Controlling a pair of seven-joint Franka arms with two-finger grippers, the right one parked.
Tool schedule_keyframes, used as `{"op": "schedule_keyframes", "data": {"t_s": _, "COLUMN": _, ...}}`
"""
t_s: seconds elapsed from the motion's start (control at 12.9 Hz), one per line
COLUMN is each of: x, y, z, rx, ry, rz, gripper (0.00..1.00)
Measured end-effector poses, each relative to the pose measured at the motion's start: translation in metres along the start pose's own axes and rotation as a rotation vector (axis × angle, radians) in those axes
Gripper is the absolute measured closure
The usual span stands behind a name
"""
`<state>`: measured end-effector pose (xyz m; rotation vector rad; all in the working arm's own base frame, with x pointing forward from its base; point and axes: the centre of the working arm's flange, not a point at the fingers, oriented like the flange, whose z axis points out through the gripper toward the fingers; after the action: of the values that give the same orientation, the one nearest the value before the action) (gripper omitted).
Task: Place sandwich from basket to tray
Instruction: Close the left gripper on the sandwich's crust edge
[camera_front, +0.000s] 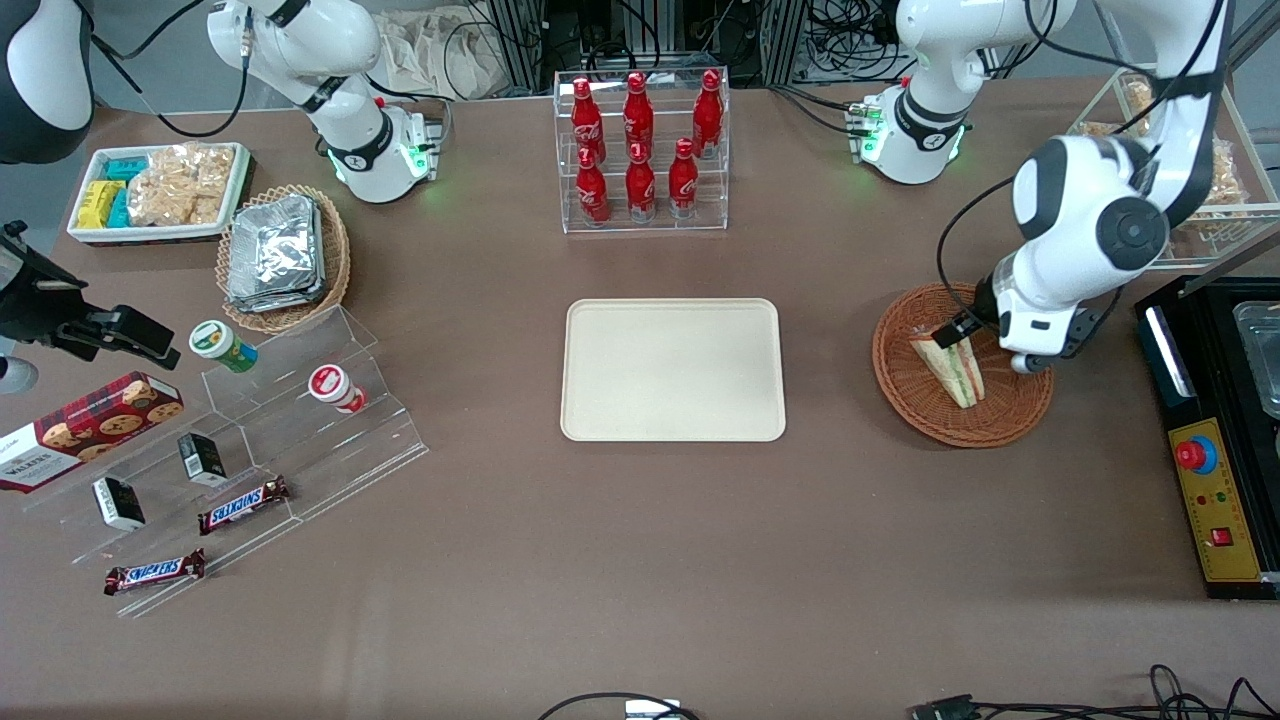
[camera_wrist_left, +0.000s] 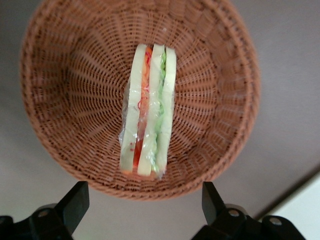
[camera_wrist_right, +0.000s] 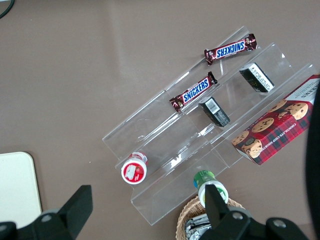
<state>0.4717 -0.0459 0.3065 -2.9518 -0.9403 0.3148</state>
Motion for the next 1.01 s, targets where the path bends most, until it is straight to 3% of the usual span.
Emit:
{"op": "schedule_keyframes", "data": {"t_s": 0.23, "x": 0.007, "y": 0.003, "z": 0.036, "rx": 0.003, "ry": -0.016, "rz": -0.002, "gripper": 0.00}}
{"op": "schedule_keyframes", "data": {"t_s": 0.78, "x": 0.016, "y": 0.000, "z": 0.072, "rx": 0.023, "ry": -0.013, "rz": 0.014, "gripper": 0.00}}
{"op": "schedule_keyframes", "data": {"t_s": 0.93, "x": 0.016, "y": 0.000, "z": 0.072, "rx": 0.030, "ry": -0.008, "rz": 0.022, "gripper": 0.05}}
{"op": "schedule_keyframes", "data": {"t_s": 1.01, "x": 0.016, "y": 0.000, "z": 0.072, "rx": 0.033, "ry": -0.006, "rz": 0.027, "gripper": 0.16}}
